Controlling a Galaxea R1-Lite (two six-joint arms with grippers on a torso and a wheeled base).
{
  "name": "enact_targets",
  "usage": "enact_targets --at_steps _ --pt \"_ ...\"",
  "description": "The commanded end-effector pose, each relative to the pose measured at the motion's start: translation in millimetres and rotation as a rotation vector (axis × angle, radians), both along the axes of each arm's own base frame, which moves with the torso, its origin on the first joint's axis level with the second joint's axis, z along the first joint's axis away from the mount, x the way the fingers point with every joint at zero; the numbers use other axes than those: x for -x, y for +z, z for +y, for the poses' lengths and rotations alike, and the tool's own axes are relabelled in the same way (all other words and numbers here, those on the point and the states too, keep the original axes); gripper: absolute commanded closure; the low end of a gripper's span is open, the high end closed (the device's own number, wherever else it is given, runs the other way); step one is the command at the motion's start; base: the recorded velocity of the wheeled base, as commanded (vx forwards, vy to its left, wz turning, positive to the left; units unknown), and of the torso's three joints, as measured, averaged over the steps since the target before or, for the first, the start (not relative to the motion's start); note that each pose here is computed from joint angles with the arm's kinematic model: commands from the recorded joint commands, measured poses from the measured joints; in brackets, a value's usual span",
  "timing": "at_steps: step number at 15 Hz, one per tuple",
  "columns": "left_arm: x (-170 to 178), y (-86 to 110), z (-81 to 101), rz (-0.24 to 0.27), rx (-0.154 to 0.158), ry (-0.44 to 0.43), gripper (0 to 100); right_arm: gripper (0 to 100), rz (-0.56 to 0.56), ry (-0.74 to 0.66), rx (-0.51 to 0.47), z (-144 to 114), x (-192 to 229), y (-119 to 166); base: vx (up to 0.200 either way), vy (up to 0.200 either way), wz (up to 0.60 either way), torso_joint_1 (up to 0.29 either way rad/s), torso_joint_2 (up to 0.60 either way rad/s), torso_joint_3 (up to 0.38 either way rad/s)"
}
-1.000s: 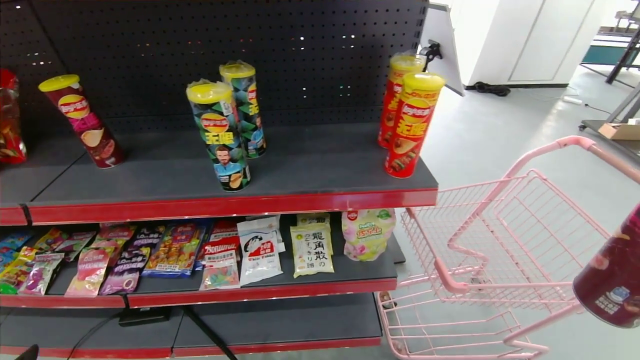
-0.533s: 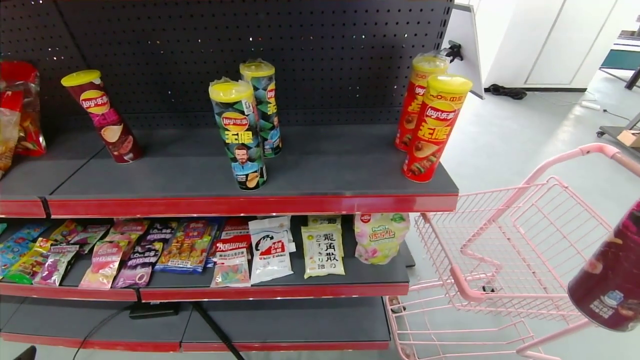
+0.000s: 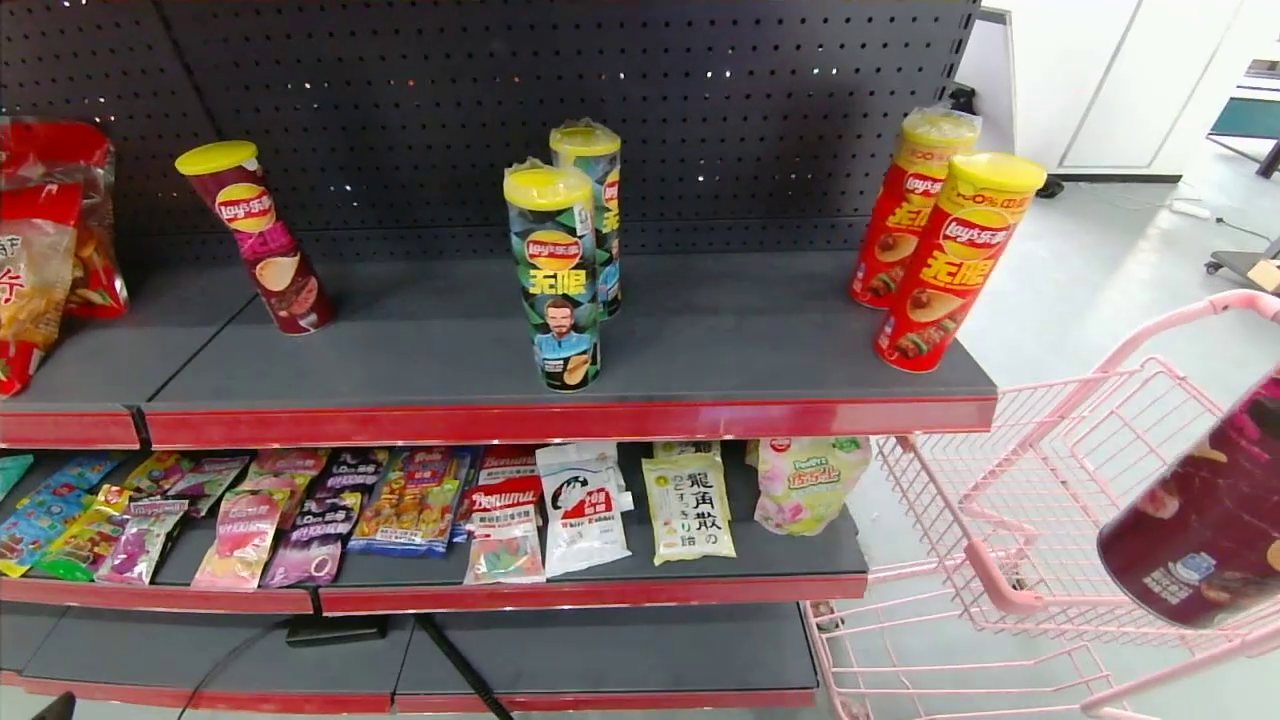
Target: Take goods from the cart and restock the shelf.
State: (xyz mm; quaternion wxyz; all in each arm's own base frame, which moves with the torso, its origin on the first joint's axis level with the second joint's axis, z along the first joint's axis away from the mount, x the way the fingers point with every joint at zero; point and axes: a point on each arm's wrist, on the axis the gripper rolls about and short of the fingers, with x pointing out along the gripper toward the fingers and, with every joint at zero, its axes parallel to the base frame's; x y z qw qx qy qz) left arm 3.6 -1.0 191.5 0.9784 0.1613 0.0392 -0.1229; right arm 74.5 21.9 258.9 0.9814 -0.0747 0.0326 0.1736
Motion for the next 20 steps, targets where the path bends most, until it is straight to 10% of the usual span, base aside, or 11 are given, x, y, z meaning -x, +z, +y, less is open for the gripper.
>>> enact_targets --at_steps 1,20 --pt "-0.1 0.2 0.0 0.000 0.000 0.000 0 100 0.007 0.042 -0.005 1.8 -0.6 -1.5 0.000 0.200 0.00 0.007 0.00 -0.002" --pt "0.6 -1.6 0.2 0.001 -0.003 0.004 0 100 0.021 0.225 -0.019 10.5 0.5 -1.8 0.000 0.200 0.00 0.002 0.00 0.002"
